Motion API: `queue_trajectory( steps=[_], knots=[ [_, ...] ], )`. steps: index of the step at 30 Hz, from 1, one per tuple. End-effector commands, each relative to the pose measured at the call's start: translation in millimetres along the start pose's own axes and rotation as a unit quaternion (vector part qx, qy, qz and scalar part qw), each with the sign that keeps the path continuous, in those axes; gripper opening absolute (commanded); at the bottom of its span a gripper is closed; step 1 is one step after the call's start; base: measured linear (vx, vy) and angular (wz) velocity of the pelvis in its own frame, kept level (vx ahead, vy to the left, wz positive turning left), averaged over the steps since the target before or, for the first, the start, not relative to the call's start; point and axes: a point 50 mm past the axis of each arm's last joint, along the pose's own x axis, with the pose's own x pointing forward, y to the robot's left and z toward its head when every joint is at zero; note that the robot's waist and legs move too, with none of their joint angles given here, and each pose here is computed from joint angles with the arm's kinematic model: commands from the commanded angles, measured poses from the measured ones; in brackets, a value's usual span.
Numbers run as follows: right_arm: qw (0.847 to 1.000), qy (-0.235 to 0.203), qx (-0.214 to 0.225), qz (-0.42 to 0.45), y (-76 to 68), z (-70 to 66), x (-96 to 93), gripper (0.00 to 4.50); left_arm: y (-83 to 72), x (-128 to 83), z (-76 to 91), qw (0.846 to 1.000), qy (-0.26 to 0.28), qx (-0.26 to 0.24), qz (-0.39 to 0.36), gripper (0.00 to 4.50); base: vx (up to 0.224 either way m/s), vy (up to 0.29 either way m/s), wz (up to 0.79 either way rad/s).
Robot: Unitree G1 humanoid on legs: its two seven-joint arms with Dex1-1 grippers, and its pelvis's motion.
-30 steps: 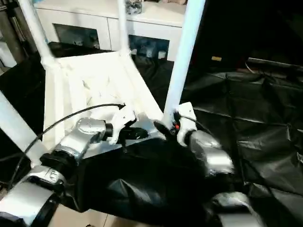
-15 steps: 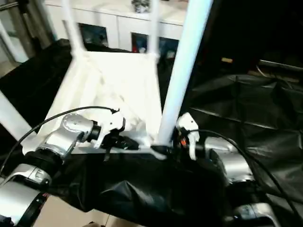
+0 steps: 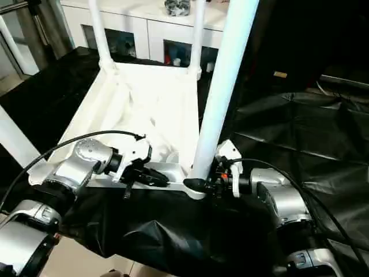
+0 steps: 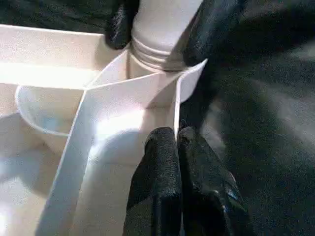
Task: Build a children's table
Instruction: Rotate leg to tighten
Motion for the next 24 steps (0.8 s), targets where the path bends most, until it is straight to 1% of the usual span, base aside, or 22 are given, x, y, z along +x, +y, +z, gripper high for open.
queue_trajectory(
  steps=[1, 2, 5, 8, 9, 10, 11, 13, 14, 15, 16, 17, 21, 24],
  knots=[
    [0.999, -0.004, 0.015, -0.029, -0.4, -3.6, 12.2, 2.66, 7.8, 11, 18.7, 0.999, -0.028, 0.011, 0.042, 0.0, 0.0, 0.0, 0.0],
    [0.997, -0.005, 0.018, -0.069, -6.2, -3.9, 15.6, 2.66, 9.5, 13, 20.0, 0.998, -0.029, 0.008, 0.055, 0.0, 0.0, 0.0, 0.0],
    [0.988, -0.007, 0.034, -0.152, -16.8, -5.5, 23.9, 2.66, 13.0, 21, 23.7, 0.996, -0.032, 0.0, 0.087, 0.0, 0.0, 0.0, 0.0],
    [0.974, -0.001, 0.047, -0.219, -22.0, -8.5, 34.2, 2.65, 14.7, 32, 28.3, 0.993, -0.036, -0.01, 0.115, 0.0, 0.0, 0.0, 0.0],
    [0.969, 0.003, 0.057, -0.24, -22.9, -10.3, 38.6, 2.65, 14.7, 36, 30.1, 0.992, -0.038, -0.012, 0.123, 0.0, 0.0, 0.0, 0.0],
    [0.968, 0.004, 0.059, -0.245, -22.8, -10.6, 39.9, 2.65, 14.6, 38, 30.6, 0.991, -0.038, -0.013, 0.124, 0.0, 0.0, 0.0, 0.0],
    [0.964, 0.003, 0.066, -0.256, -20.4, -11.2, 48.8, 2.65, 12.8, 45, 33.3, 0.991, -0.042, -0.016, 0.127, 0.0, 0.0, 0.0, 0.0],
    [0.966, 0.0, 0.065, -0.251, -17.9, -10.6, 53.5, 2.65, 11.5, 48, 34.4, 0.991, -0.044, -0.016, 0.125, 0.0, 0.0, 0.0, 0.0],
    [0.97, -0.007, 0.065, -0.233, -13.4, -8.9, 58.9, 3.0, 9.6, 51, 35.3, 0.992, -0.045, -0.015, 0.119, 0.0, 0.0, 0.0, 0.0],
    [0.972, -0.012, 0.07, -0.223, -11.4, -8.0, 60.9, 3.21, 8.8, 51, 35.3, 0.992, -0.045, -0.015, 0.115, 0.0, 0.0, 0.0, 0.0],
    [0.975, -0.019, 0.076, -0.208, -9.1, -5.9, 62.1, 3.35, 8.0, 51, 34.8, 0.993, -0.046, -0.014, 0.11, 0.0, 0.0, 0.0, 0.0],
    [0.976, -0.021, 0.075, -0.205, -8.8, -5.3, 61.9, 3.38, 7.9, 50, 34.4, 0.993, -0.046, -0.013, 0.108, 0.0, 0.0, 0.0, 0.0],
    [0.983, -0.022, 0.045, -0.174, -8.5, -1.3, 55.9, 3.78, 6.6, 42, 30.8, 0.995, -0.042, -0.001, 0.085, 0.0, 0.0, 0.0, 0.0],
    [0.991, -0.03, 0.025, -0.128, -5.9, 3.0, 46.4, 3.78, 4.5, 35, 27.0, 0.997, -0.036, 0.009, 0.064, 0.0, 0.0, 0.0, 0.0]
  ],
)
